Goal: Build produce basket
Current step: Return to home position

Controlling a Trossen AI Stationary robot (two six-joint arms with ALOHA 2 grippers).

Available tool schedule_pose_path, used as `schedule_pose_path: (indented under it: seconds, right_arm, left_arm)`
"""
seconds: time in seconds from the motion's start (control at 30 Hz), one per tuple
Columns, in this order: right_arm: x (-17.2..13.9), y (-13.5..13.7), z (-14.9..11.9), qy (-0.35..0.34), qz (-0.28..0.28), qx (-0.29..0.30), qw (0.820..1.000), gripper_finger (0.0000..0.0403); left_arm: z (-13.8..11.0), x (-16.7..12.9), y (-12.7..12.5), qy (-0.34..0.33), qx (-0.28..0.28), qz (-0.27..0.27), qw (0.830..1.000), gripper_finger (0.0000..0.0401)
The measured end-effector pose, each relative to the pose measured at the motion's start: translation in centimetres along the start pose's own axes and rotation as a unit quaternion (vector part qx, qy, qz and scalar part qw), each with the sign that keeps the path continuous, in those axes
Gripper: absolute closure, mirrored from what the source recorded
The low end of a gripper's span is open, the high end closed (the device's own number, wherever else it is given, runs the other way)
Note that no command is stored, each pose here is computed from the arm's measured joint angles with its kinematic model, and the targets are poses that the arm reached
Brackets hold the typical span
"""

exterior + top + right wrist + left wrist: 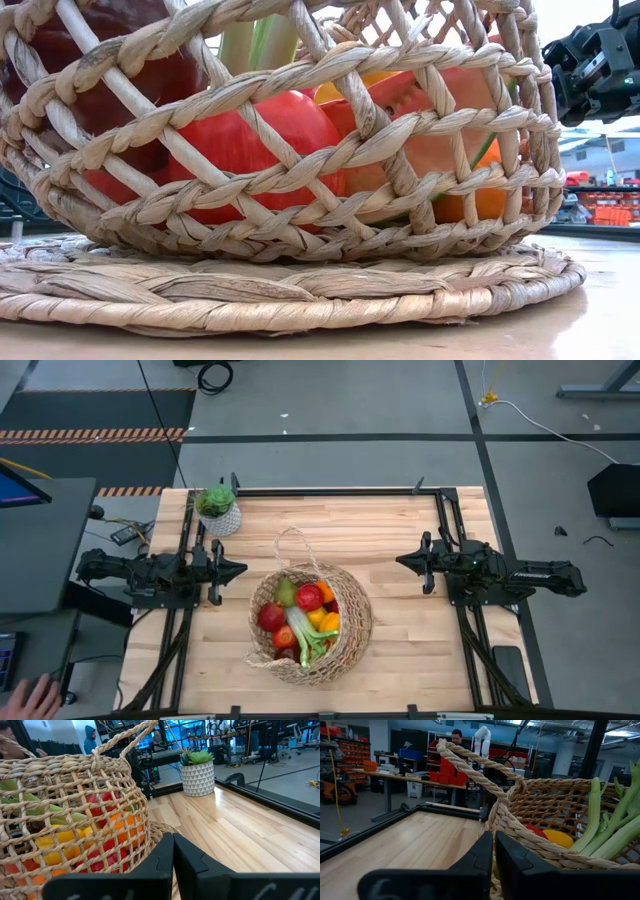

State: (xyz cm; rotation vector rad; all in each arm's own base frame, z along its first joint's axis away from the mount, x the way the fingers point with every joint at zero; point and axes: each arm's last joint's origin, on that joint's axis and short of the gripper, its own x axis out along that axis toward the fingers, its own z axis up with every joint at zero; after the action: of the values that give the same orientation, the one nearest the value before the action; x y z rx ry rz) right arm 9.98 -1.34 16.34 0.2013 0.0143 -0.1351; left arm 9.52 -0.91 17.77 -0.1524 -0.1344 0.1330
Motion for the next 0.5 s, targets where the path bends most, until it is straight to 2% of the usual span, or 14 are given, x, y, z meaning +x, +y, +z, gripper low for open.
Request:
schedule_pose_path:
  seconds: [0.27, 0.5]
  right_arm:
    - [0.0, 0.0, 0.0, 0.0, 0.0, 0.0, 1.0, 0.0391]
    - [0.0, 0.0, 0.0, 0.0, 0.0, 0.0, 1.0, 0.039]
  left_arm:
    - [0.0, 0.0, 0.0, 0.0, 0.0, 0.0, 1.0, 0.0367]
    - [0.0, 0.0, 0.0, 0.0, 0.0, 0.0, 1.0, 0.0375]
